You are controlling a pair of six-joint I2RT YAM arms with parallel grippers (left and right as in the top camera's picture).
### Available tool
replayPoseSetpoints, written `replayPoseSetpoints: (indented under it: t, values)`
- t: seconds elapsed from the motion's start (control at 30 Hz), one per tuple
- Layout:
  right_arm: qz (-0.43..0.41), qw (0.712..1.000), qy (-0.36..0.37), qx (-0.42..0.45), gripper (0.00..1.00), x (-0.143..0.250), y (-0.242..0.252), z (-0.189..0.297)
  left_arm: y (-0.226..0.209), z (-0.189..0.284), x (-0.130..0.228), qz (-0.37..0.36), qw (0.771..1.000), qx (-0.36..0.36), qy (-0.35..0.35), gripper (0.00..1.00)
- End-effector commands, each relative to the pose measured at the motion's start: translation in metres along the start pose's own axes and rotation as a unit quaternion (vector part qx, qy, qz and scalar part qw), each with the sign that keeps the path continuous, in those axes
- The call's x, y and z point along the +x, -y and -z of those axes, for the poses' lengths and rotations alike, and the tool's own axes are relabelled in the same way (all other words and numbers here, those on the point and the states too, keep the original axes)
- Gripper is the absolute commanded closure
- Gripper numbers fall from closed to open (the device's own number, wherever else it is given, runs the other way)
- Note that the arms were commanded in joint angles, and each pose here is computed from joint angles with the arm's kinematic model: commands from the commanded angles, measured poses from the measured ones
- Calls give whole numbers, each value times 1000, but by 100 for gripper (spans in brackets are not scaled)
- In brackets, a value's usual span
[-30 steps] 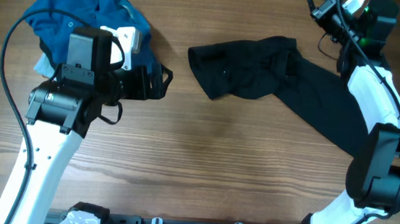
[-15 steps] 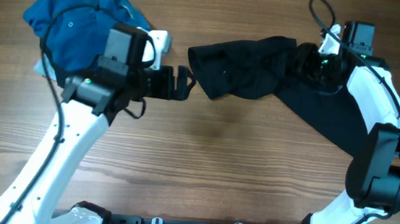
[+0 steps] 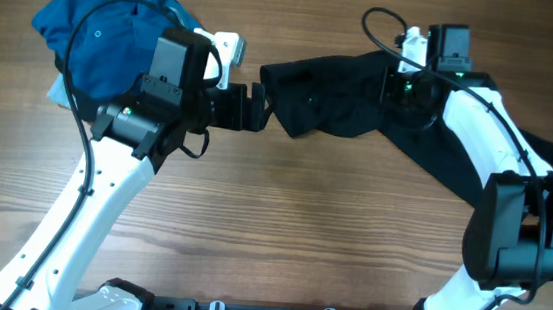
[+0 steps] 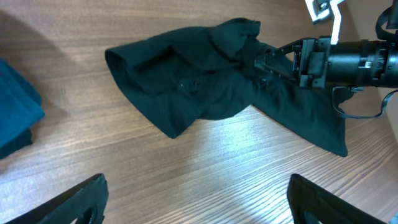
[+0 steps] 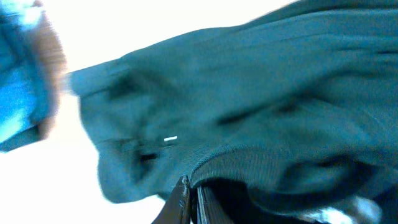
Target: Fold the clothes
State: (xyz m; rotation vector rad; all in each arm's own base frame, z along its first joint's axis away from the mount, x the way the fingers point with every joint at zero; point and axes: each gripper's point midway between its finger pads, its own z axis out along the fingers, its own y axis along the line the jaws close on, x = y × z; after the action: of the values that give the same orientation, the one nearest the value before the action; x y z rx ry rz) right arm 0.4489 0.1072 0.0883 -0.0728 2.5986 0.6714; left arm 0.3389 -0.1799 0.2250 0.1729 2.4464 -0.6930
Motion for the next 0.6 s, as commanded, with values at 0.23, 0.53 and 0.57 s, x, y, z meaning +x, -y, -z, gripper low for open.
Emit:
replayPoseSetpoints:
  t: [0.23, 0.53, 0.57]
  values:
    - [75, 947, 87, -300, 95, -37, -157, 127, -14, 4, -9, -2, 998, -51, 21, 9]
    - [32, 951, 44, -303, 96, -16, -176, 133, -14, 4, -11, -3, 998, -49, 25, 5]
    - [28, 954, 41, -297, 96, -14, -174, 131, -13, 4, -11, -3, 998, -49, 25, 4]
